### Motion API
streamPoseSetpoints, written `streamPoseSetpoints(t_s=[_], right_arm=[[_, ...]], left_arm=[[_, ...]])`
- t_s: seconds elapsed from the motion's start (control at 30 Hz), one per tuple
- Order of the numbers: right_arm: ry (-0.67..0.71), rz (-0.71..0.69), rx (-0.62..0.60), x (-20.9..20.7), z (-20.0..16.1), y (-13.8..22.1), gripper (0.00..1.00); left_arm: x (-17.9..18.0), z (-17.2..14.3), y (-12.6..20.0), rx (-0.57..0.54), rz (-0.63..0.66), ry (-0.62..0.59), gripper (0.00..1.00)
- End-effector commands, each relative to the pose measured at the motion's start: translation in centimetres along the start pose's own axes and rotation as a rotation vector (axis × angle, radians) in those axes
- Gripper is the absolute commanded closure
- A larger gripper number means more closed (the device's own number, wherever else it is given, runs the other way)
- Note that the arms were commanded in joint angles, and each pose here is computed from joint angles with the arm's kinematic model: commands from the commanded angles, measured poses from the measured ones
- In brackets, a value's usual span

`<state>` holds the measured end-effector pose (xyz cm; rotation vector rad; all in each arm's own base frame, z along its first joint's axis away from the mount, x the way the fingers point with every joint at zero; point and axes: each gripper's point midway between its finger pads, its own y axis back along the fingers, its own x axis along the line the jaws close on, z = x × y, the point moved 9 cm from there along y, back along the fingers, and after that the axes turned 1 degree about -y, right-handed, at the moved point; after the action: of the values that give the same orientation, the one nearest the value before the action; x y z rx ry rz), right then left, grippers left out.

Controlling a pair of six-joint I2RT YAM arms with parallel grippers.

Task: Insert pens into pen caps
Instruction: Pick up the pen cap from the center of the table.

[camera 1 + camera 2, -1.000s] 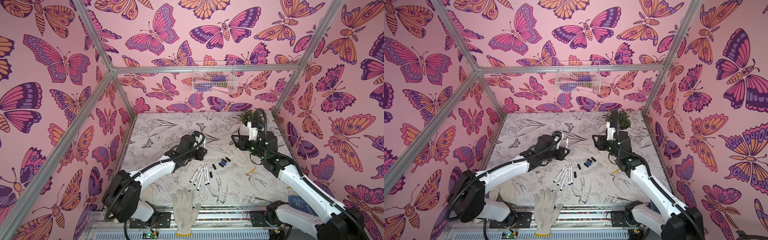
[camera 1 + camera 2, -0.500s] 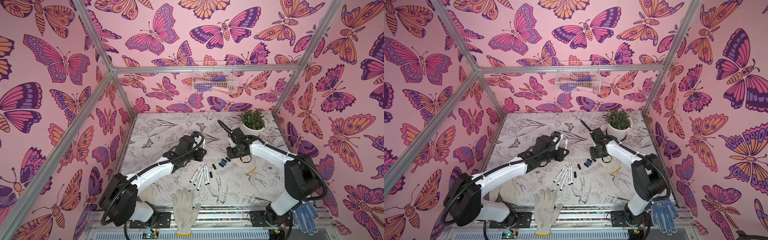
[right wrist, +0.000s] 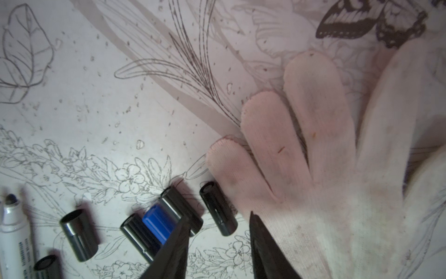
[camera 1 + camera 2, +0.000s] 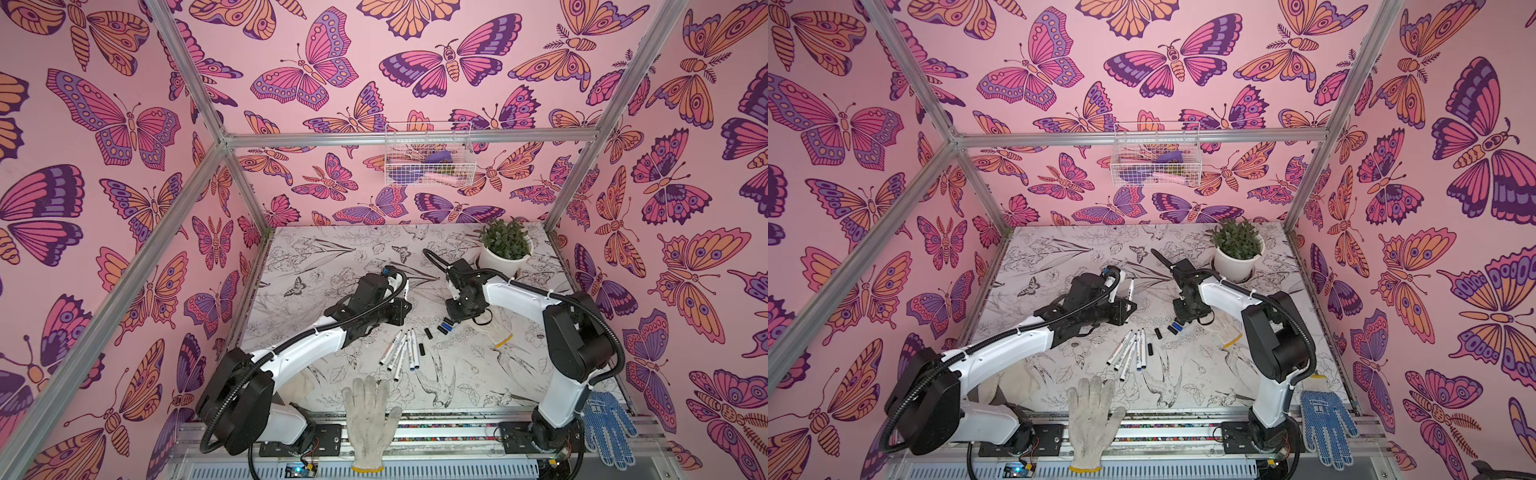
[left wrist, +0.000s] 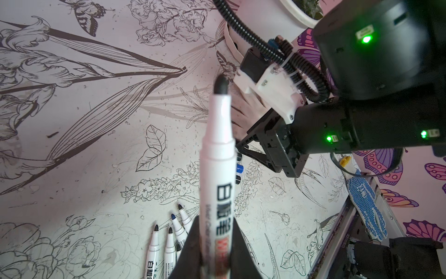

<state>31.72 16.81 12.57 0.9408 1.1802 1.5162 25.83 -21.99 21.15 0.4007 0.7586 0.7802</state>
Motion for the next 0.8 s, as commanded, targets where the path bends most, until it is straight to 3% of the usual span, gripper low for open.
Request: streamPoseSetpoints(t_s=[0.0, 0.17, 0.77], right_arm=[[0.035, -0.023, 0.000, 0.3, 0.7, -0.1, 0.60], [0.038, -0.012, 0.029, 0.5, 0.8, -0.8, 0.69], [0.002, -0.004, 0.094, 0.4, -0.7, -2.7, 0.71]], left_arm=[[0.1, -0.6, 0.6, 0.011, 0.009, -0.008, 1.00], [0.0, -0.7, 0.8, 0.012, 0.005, -0.009, 1.00], [0.0, -0.8, 0.7, 0.018, 0.001, -0.014, 1.00]])
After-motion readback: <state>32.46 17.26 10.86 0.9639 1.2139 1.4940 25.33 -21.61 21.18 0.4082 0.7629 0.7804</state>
